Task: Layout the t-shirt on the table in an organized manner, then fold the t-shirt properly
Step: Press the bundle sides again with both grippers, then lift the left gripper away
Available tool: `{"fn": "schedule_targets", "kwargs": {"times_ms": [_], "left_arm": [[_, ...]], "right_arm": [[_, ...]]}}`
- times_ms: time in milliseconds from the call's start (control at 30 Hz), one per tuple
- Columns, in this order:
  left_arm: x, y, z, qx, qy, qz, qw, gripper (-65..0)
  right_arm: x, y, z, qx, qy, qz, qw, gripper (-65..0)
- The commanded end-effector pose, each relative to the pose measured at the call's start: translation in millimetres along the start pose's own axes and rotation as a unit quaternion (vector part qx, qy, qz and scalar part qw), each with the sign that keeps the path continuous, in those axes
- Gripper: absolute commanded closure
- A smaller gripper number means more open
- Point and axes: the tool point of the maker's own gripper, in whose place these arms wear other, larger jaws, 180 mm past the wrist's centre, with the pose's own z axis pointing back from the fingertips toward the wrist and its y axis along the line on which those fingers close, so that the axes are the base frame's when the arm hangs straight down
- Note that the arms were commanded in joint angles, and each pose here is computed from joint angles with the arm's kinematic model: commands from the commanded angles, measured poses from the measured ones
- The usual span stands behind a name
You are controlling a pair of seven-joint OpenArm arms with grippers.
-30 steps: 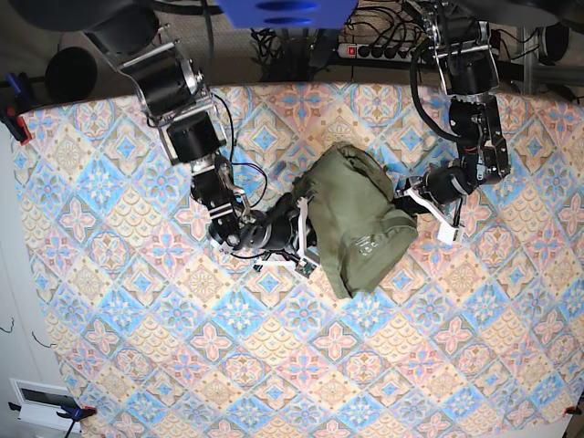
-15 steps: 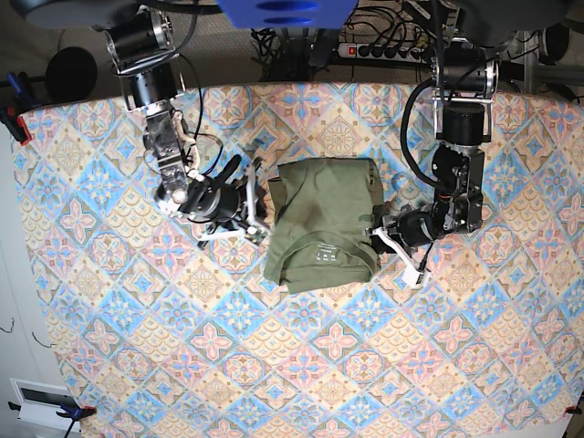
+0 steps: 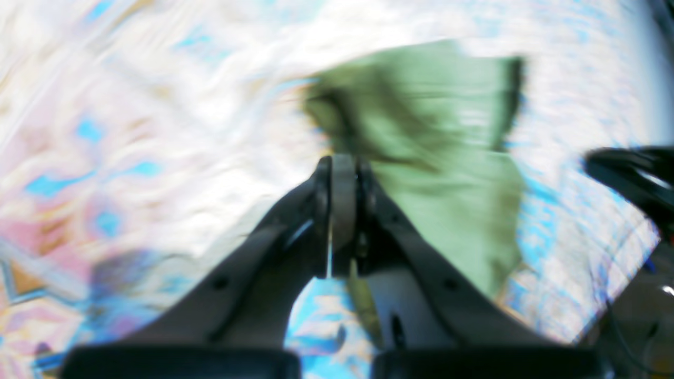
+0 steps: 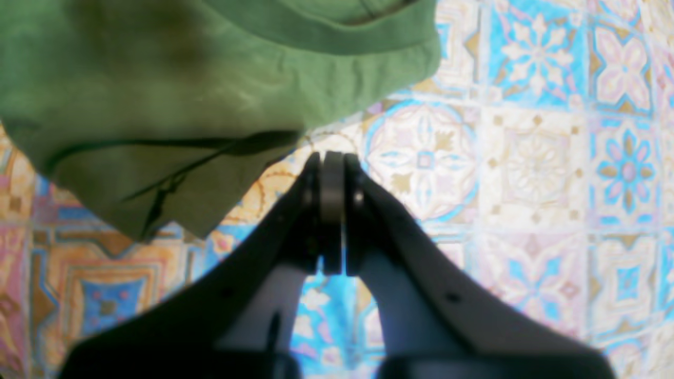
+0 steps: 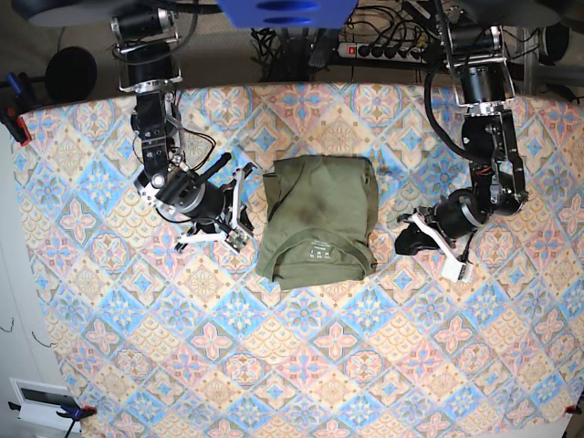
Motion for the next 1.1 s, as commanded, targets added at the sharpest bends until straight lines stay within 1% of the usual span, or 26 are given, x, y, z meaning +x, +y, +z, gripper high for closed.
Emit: {"fn": "schedule_targets", "kwargs": {"times_ms": [0, 67, 167, 233, 367, 500, 600, 700, 833, 933, 1000, 1067], "left_arm": [[17.6, -18.7, 3.2, -0.018, -0.027, -0.022, 0.999, 0.0], [18.4, -36.7, 1.6, -0.033, -0.029, -0.032, 0.999, 0.0], [10.1, -56.1, -10.4, -0.057, -0.013, -0.042, 0.997, 0.0], [1.5, -74.8, -22.9, -0.078, 0.0, -0.045, 0.996, 0.0], [-12.7, -73.9, -55.6, -0.068, 0.032, -0.047, 0.996, 0.0], [-22.5, -70.3, -84.8, -0.069, 0.04, -0.042, 0.996, 0.0], [-29.1, -57.7, -93.0, -0.06, 0.035, -0.021, 0.997, 0.0], [-27.6, -43.4, -93.0, -0.046, 0.023, -0.017, 0.999, 0.0], [-40.6, -25.6, -97.7, -0.032, 0.025, 0.012, 0.999, 0.0], [-37.5, -4.6, -92.8, -0.013, 0.004, 0.039, 0.999, 0.0], [-36.8, 6.2, -88.9, -0.002, -0.001, 0.054, 0.999, 0.0], [-33.6, 13.2, -85.5, 0.006, -0.009, 0.061, 0.998, 0.0]], "right_arm": [[22.1, -2.6, 2.4, -0.002, -0.035, 0.002, 0.9994, 0.0], [27.9, 8.5, 0.7, 0.007, -0.044, -0.001, 0.999, 0.0], [36.3, 26.2, -1.7, 0.024, -0.054, 0.001, 0.9983, 0.0], [33.8, 39.2, -3.4, 0.037, -0.051, 0.001, 0.998, 0.0], [35.2, 56.4, -6.2, 0.057, -0.052, 0.011, 0.997, 0.0], [36.1, 67.3, -9.2, 0.071, -0.051, 0.018, 0.996, 0.0], [37.2, 78.2, -12.0, 0.086, -0.051, 0.025, 0.9947, 0.0], [34.6, 87.1, -15.5, 0.098, -0.045, 0.029, 0.9937, 0.0], [18.7, 92.5, -23.8, 0.111, -0.023, 0.018, 0.9934, 0.0], [6.7, 95.7, -29.4, 0.118, -0.005, 0.011, 0.9929, 0.0], [-2.7, 97.0, -33.7, 0.123, 0.008, 0.005, 0.9924, 0.0], [-15.1, 100.2, -38.1, 0.13, 0.025, -0.004, 0.9912, 0.0]]}}
